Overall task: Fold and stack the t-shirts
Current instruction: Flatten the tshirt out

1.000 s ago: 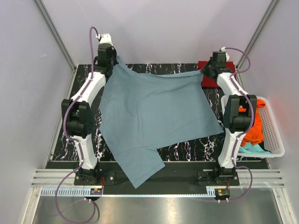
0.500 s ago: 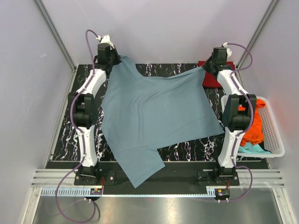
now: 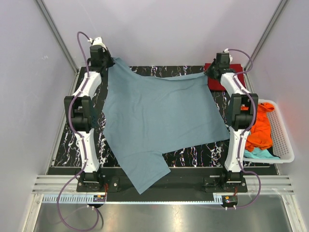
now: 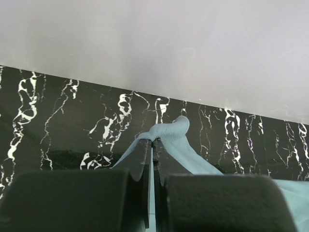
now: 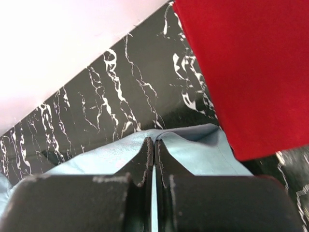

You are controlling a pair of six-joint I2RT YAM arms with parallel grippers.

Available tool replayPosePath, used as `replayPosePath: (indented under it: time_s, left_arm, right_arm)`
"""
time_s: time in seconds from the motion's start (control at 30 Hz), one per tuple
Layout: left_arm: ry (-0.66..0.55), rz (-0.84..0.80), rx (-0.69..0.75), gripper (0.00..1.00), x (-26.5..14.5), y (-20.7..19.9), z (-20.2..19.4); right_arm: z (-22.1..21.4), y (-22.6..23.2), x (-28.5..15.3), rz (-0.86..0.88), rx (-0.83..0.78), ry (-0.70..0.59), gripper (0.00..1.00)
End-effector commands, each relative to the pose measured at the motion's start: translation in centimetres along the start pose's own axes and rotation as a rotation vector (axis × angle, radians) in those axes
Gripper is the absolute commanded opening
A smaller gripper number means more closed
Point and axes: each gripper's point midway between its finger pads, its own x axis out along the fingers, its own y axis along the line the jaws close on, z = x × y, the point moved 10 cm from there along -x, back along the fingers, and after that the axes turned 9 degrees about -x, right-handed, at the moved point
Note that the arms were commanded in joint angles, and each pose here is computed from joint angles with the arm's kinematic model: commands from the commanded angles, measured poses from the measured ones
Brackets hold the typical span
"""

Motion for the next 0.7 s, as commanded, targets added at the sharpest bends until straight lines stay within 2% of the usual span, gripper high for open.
replayPosePath:
  time_s: [0.0,0.27,0.37,0.43,0.47,0.5,0.53,0.57,0.6,0.63,0.67]
  left_arm:
    - [-0.105,-0.073,0.024,0.00,-1.0,-1.9,3.0]
    - [-0.120,-0.037,0.054,0.00,-0.1,-1.3,2.8]
    - [-0.149,0.026,0.064,0.00,0.2,-0.7,3.1]
    - [-0.163,0.111,0.064,0.17,0.2,0.0,3.4]
    - [-0.121,0.162,0.061,0.23,0.0,0.5,3.1]
    - [-0.146,0.172,0.058,0.28,-0.5,0.1,4.8]
    - [-0.148,0.225,0.053,0.53,-0.8,0.3,5.1]
    - [-0.110,0.273,0.045,0.62,-1.5,0.5,5.0]
    - [-0.108,0.283,0.039,0.66,-2.2,0.2,5.6]
    - [-0.118,0.287,0.022,0.74,-3.7,-0.4,6.5]
    - [-0.097,0.296,0.008,0.78,-4.9,-0.7,6.5]
  right_arm:
    - [2.2,1.1,0.1,0.061,-0.018,-0.061,0.01]
    - [2.5,1.4,1.7,0.085,-0.016,-0.064,0.04]
    - [2.7,1.5,2.6,0.093,-0.015,-0.066,0.09]
    - [2.5,1.4,2.9,0.084,-0.025,-0.029,0.21]
    - [3.5,1.9,3.4,0.085,-0.033,-0.041,0.27]
    - [4.0,1.9,3.3,0.064,-0.050,-0.027,0.32]
    - [3.3,1.3,2.9,-0.013,-0.053,0.059,0.45]
    - [5.1,2.2,2.2,0.001,-0.058,0.010,0.54]
    - [5.4,2.3,1.6,-0.011,-0.067,0.020,0.59]
    - [4.9,1.9,0.5,-0.056,-0.064,0.082,0.67]
    - [6.0,2.2,-1.5,-0.089,-0.066,0.060,0.72]
